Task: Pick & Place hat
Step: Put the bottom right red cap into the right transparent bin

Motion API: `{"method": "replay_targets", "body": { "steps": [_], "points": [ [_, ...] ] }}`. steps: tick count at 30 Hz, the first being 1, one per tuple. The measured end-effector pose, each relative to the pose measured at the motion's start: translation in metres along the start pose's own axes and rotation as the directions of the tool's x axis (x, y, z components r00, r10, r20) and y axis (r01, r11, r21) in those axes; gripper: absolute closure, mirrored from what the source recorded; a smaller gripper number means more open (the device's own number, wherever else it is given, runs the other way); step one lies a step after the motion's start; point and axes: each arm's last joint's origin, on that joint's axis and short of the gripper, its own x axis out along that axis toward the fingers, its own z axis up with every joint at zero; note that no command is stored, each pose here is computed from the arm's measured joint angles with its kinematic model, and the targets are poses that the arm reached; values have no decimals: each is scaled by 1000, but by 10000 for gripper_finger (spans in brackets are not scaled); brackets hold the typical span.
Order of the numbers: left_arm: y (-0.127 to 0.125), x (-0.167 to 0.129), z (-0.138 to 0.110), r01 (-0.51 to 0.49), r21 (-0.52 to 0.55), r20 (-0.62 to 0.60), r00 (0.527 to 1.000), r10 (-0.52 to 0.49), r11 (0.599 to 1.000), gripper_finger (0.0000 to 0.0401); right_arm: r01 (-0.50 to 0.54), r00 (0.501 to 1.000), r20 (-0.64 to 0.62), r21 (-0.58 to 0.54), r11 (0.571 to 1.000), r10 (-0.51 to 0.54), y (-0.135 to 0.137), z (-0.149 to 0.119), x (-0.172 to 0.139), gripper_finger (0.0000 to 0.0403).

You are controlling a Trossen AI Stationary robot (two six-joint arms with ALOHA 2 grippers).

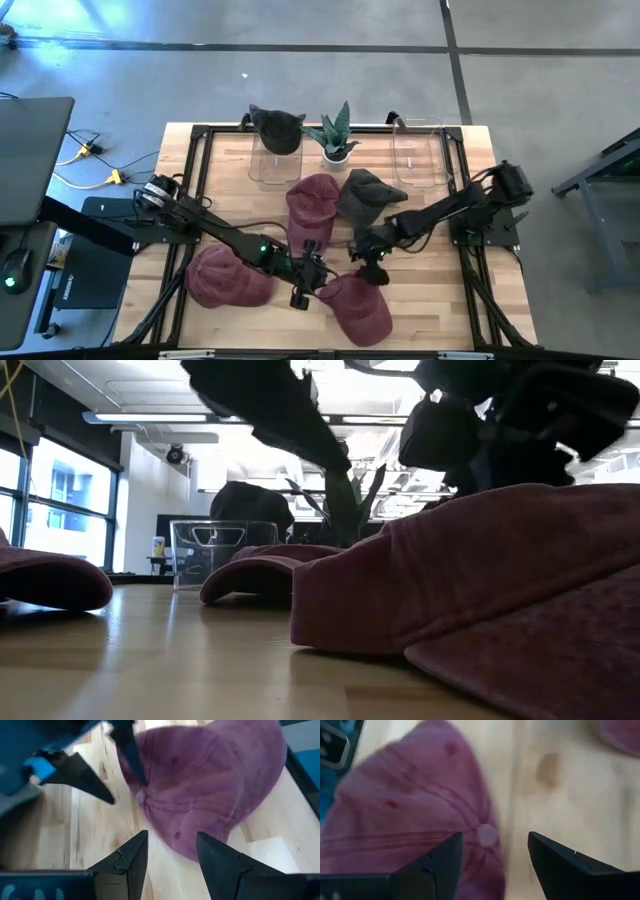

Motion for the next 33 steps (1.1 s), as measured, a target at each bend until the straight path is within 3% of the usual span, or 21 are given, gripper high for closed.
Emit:
{"method": "replay_targets", "body": {
  "steps": [5, 9, 12, 16, 18, 23, 26, 33],
  "points": [
    [0, 1, -4, -20, -2, -8, 1000, 20, 1000, 240, -19, 999, -41, -112, 994, 14, 14, 3, 23, 192],
    [0, 1, -4, -21, -3, -9, 1000, 21, 1000, 240, 44, 998, -47, -133, 990, -50, 16, -1, 29, 216],
    [1, 1, -5, -22, -1, -13, 1000, 22, 1000, 240, 57, 997, -50, -134, 989, -64, 16, -2, 29, 264],
    [2, 1, -4, -60, 16, -7, 998, 60, 998, 240, 36, 997, -60, -129, 991, -44, 17, -1, 26, 361],
    [3, 1, -4, -90, 18, -3, 996, 90, 996, 240, 25, 998, -55, -132, 991, -32, 20, 1, 20, 385],
    [4, 1, -3, -147, 40, 16, 989, 147, 988, 240, 5, 1000, 27, -92, 996, -3, 37, 13, -17, 362],
    [4, 1, 2, -164, 53, 62, 985, 161, 985, 240, -27, 996, 86, -102, 994, 36, 52, 17, -43, 382],
    [5, -2, 28, -14, 83, 306, 952, -12, 996, 240, 12, 977, 212, -98, 995, 9, 79, 17, -84, 376]
  ]
}}
